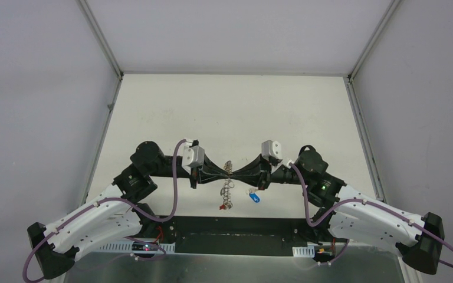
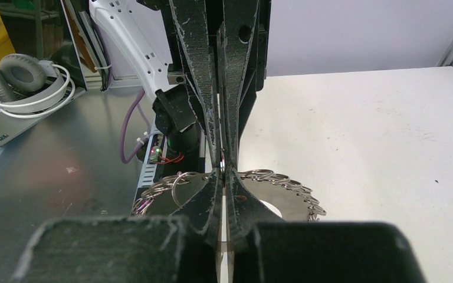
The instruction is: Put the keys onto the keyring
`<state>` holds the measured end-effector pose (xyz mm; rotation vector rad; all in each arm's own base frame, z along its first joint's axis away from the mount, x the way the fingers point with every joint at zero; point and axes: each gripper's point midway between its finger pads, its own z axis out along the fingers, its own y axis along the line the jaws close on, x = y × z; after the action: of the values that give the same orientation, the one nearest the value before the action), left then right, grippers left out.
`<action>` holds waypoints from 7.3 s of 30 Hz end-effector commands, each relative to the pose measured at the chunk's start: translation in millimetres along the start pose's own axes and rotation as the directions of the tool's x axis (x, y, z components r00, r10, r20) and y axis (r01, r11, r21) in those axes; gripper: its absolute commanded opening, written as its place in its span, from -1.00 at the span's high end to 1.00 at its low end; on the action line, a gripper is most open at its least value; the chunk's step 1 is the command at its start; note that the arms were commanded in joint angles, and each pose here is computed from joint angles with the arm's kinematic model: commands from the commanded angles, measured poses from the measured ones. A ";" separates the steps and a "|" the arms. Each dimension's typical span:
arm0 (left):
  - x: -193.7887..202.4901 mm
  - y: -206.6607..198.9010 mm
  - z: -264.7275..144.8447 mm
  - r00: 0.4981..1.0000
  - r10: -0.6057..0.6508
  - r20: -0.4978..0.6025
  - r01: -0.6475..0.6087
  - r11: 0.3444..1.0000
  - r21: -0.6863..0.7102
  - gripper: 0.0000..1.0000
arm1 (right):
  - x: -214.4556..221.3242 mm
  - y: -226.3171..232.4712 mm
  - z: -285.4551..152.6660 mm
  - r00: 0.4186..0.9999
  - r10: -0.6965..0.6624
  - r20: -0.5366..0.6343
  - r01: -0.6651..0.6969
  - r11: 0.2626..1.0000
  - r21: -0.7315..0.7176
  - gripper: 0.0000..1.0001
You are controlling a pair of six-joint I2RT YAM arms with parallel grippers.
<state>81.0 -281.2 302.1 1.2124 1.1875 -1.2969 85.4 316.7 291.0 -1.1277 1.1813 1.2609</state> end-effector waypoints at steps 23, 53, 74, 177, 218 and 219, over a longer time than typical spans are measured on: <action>-17.2 2.6 -2.9 0.999 0.052 0.011 -0.051 0.998 -0.041 1.00 | -11.5 -2.1 0.8 1.000 0.006 -0.001 -0.006 1.000 0.019 0.62; -5.8 2.9 0.6 0.999 0.040 -0.025 -0.041 0.999 -0.015 0.45 | -12.1 2.7 6.0 1.000 0.010 -0.019 -0.011 1.000 -0.025 1.00; 6.2 3.2 3.9 0.997 -0.001 -0.075 0.001 1.000 -0.008 0.63 | -10.5 0.9 7.4 1.000 0.011 -0.023 -0.012 1.000 -0.022 1.00; 36.0 55.1 -49.0 0.950 -0.310 -0.033 0.241 0.799 -0.551 1.00 | 231.5 -74.1 -69.3 0.074 0.944 -0.321 -0.153 0.329 0.932 0.05; 45.4 49.8 -44.4 0.931 -0.362 -0.047 0.284 0.799 -0.531 1.00 | 262.5 -67.6 -88.3 -0.045 0.923 -0.383 -0.364 0.342 0.866 0.32; 45.1 49.8 -44.5 0.931 -0.362 -0.046 0.284 0.798 -0.531 1.00 | 262.0 -67.6 -91.2 -0.045 0.923 -0.382 -0.351 0.344 0.871 0.32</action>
<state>134.4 -233.1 218.7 0.7424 1.8830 -0.9545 143.2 264.9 24.0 -0.5611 3.1431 0.8266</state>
